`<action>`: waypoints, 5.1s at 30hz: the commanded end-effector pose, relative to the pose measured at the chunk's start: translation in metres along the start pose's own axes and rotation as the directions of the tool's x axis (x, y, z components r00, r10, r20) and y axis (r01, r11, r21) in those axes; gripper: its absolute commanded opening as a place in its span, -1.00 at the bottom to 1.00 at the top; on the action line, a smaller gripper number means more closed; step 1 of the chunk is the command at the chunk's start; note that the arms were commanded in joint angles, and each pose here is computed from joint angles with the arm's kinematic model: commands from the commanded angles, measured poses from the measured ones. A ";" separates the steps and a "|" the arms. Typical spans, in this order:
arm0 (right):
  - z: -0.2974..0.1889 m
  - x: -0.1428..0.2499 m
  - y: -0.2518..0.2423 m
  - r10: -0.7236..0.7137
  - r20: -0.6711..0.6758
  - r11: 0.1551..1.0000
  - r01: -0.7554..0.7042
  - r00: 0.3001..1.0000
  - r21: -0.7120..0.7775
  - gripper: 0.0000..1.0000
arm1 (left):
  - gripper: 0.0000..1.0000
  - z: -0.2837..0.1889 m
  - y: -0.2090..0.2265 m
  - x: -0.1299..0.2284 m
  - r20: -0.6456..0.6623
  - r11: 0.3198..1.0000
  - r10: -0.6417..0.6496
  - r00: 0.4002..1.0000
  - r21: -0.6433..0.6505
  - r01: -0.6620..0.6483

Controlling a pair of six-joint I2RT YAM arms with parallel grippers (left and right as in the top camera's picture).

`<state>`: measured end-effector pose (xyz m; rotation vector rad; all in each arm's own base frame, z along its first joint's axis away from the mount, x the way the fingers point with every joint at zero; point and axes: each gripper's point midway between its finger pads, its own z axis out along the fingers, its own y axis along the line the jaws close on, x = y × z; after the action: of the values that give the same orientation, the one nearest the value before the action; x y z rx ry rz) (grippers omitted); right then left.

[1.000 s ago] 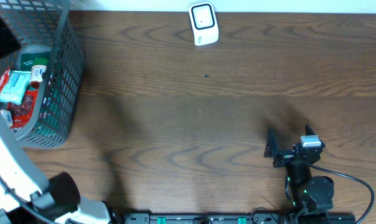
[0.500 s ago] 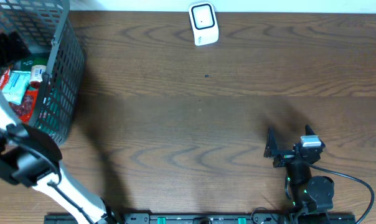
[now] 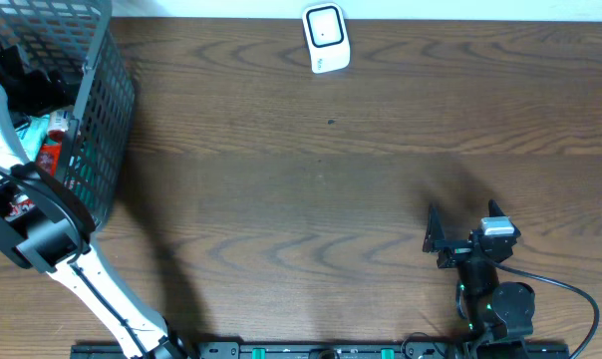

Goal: Scan the item barcode
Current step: 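Reach the left gripper into the basket toward the green-lidded jar, then grasp the green-lidded jar and lift it out with the left gripper, then carry the jar to the table center and release it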

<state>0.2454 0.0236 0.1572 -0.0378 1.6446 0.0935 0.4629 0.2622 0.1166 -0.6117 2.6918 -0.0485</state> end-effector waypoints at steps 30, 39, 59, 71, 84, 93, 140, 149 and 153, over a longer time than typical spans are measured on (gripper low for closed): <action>0.000 0.000 -0.001 -0.008 0.001 1.000 0.008 1.000 0.006 0.99 | 0.25 0.058 0.003 0.034 -0.124 0.999 -0.029 0.992 0.025 0.032; 0.000 0.000 -0.001 -0.008 0.001 1.000 0.008 1.000 0.006 0.99 | 0.15 0.014 -0.001 0.002 -0.002 0.998 -0.067 0.998 0.016 0.067; 0.000 0.000 -0.001 -0.008 0.001 1.000 0.008 1.000 0.006 0.99 | 0.05 -0.273 -0.063 -0.015 0.487 0.980 -0.188 0.853 0.147 0.132; 0.000 0.000 -0.001 -0.008 0.001 1.000 0.008 1.000 0.006 0.98 | 0.05 -0.310 -0.187 0.090 0.333 0.960 0.030 0.942 0.252 -0.119; 0.000 0.000 -0.001 -0.008 0.001 1.000 0.008 1.000 0.006 0.98 | 0.06 -0.209 -0.319 0.208 0.037 0.852 0.385 0.922 0.370 -0.371; 0.000 0.000 -0.001 -0.008 0.001 1.000 0.008 1.000 0.006 0.99 | 0.06 -0.111 -0.375 0.317 -0.053 0.801 0.492 0.869 0.420 -0.428; 0.000 0.000 -0.001 -0.008 0.001 1.000 0.008 1.000 0.006 0.99 | 0.89 -0.010 -0.421 0.389 -0.043 0.828 0.521 0.852 0.265 -0.493; 0.000 0.000 -0.001 -0.008 0.001 1.000 0.008 1.000 0.006 0.99 | 0.89 -0.029 -0.425 0.378 0.014 0.816 0.525 0.851 0.279 -0.507; 0.000 0.000 -0.001 -0.008 0.001 1.000 0.008 1.000 0.006 0.99 | 0.89 -0.047 -0.430 0.369 0.061 0.803 0.522 0.851 0.302 -0.514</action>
<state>0.2454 0.0236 0.1572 -0.0378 1.6446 0.0935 0.3050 -0.2795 0.0446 0.2084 2.7887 -0.2889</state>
